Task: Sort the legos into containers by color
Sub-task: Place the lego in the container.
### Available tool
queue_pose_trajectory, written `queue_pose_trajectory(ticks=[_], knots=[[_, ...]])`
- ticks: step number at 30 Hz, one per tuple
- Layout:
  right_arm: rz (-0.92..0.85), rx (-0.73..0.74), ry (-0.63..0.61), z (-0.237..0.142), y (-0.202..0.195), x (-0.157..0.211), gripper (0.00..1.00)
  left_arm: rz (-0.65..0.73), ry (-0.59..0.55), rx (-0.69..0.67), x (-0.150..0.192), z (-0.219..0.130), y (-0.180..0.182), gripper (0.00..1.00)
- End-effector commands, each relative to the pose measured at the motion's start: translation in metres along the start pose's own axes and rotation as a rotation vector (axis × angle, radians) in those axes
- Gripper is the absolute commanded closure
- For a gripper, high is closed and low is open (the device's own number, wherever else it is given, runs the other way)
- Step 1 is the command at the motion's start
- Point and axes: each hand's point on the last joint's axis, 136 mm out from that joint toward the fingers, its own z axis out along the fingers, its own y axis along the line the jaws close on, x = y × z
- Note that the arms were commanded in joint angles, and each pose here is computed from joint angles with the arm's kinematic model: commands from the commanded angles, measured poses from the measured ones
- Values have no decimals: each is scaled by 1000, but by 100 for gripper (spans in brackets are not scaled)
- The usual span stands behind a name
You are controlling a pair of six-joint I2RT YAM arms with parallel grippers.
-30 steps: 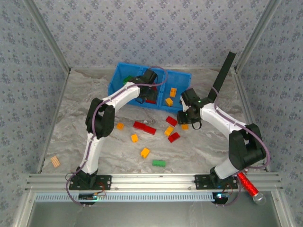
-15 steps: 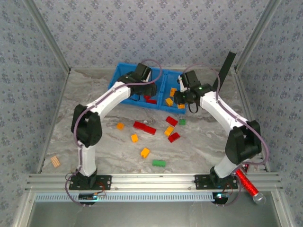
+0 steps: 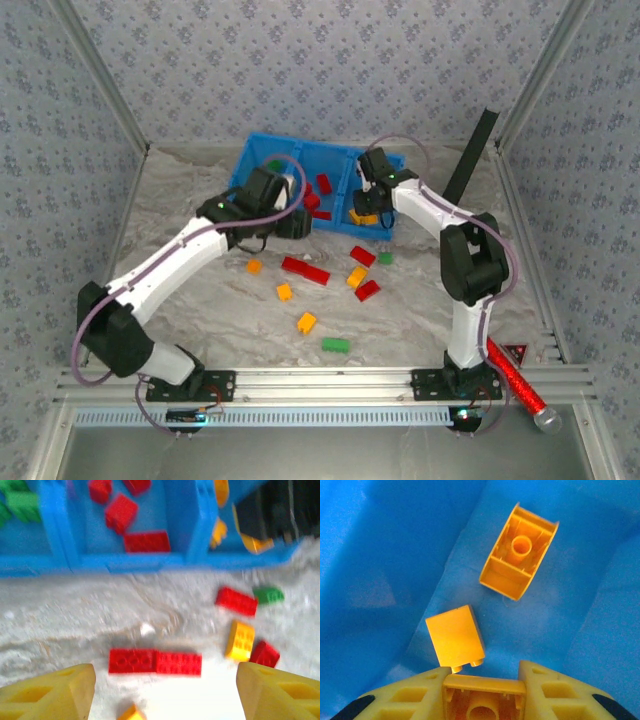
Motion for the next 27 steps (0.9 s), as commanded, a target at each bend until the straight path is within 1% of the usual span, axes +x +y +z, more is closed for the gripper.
queue_pose_trajectory(ticks=[1,4,6,8,10,11,14,20,24,27], knots=[[-23,28,8,9,-1,0,62,146,108,7,49,-7,-4,25],[-22,81,57,13,-11,17,61,318,198,-15,87,-11,-4,25],[-11,125,86,11,-19,30,59,421,270,2,112,-14,-14,24],[-1,137,107,10,-25,42,58,534,326,60,139,-15,-33,22],[6,147,119,9,-29,50,57,633,351,119,162,-14,-52,19],[5,156,148,7,-32,59,57,672,359,152,172,-13,-62,19],[9,170,170,4,-39,71,57,747,368,229,192,-9,-87,18],[25,188,186,-4,-54,82,55,874,391,317,221,-1,-116,18],[30,198,195,-8,-63,84,54,971,352,342,231,11,-135,18],[42,225,213,-10,-75,87,53,1014,374,356,241,21,-138,19]])
